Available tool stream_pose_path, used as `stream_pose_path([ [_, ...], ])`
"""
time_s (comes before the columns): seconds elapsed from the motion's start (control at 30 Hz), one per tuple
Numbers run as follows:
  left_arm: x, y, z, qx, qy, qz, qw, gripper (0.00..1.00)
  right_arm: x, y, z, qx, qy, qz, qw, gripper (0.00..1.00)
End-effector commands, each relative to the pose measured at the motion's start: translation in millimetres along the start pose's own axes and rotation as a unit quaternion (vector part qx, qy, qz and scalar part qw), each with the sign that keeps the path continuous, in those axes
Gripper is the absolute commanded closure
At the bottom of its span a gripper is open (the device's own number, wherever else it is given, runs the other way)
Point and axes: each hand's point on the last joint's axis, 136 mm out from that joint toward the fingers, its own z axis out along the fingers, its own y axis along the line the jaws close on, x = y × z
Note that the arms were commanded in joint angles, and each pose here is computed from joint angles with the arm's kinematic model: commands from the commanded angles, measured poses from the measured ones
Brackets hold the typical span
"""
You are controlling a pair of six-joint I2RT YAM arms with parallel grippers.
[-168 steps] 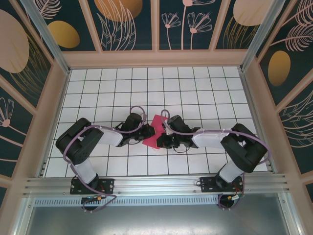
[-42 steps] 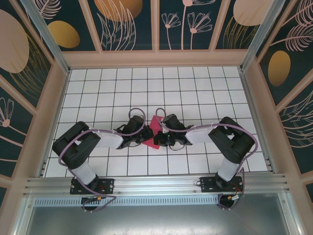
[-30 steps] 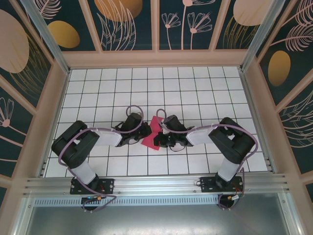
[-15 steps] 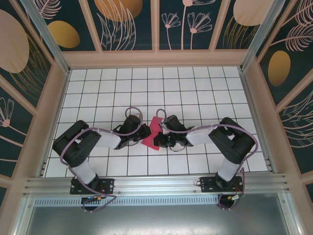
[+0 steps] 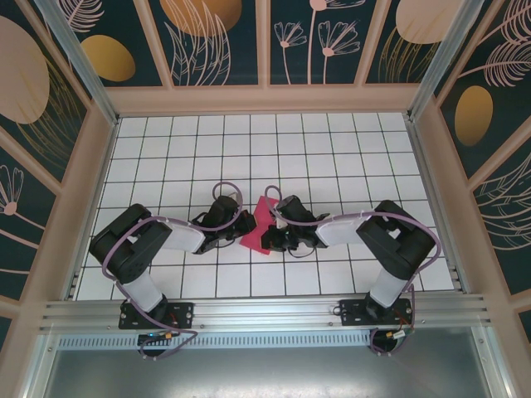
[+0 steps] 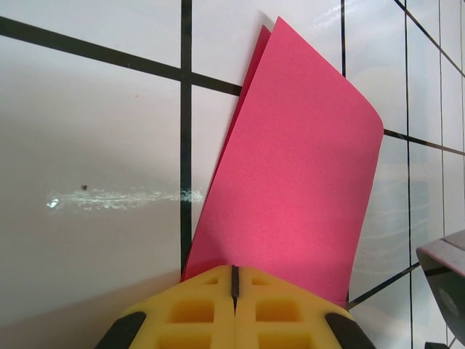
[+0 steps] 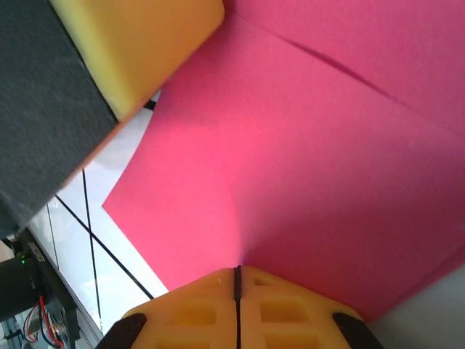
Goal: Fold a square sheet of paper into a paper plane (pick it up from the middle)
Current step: Fold the triangle a second time at the center of the table.
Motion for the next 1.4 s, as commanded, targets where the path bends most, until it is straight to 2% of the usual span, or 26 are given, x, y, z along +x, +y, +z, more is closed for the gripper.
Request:
stream_pose_path([
  [0.0,27,52,2,-0.081,0.037,-0.008,0.996,0.93,17,-2,-9,0.023,0.026,0.0,0.999,0.9],
  [0.1,29,51,2,-0.076,0.041,-0.009,0.996,0.93,13,3,-13,0.02,0.019,-0.006,1.0,0.9],
  [0.37,30,45,1,-0.062,0.045,-0.009,0.997,0.93,23,-31,3,0.072,0.039,0.022,0.996,0.9],
  [0.6,20,27,-5,-0.041,0.034,-0.004,0.999,0.92,0,-1,-17,0.061,-0.002,-0.006,0.998,0.89],
  [0.7,10,7,-11,-0.022,0.028,0.006,0.999,0.89,-20,18,-40,0.051,-0.056,-0.024,0.997,0.85],
  [0.83,-10,-24,-26,0.004,0.005,0.022,1.0,0.82,-39,5,-63,0.064,-0.115,0.001,0.991,0.75],
  [0.9,-18,-33,-33,0.008,-0.006,0.028,1.0,0.75,-42,-4,-66,0.059,-0.125,0.02,0.99,0.7],
  [1.03,-22,-43,-43,0.016,-0.012,0.034,0.999,0.72,-45,-2,-65,0.029,-0.127,0.027,0.991,0.61],
  [1.1,-20,-42,-45,0.012,-0.006,0.033,0.999,0.72,-45,0,-59,0.023,-0.117,0.027,0.992,0.55],
  [1.13,-17,-42,-45,0.014,0.001,0.032,0.999,0.74,-45,1,-56,0.02,-0.112,0.026,0.993,0.44],
  [1.37,3,-35,-43,0.022,0.035,0.024,0.999,0.84,-40,-6,-42,0.036,-0.093,0.023,0.995,0.41],
])
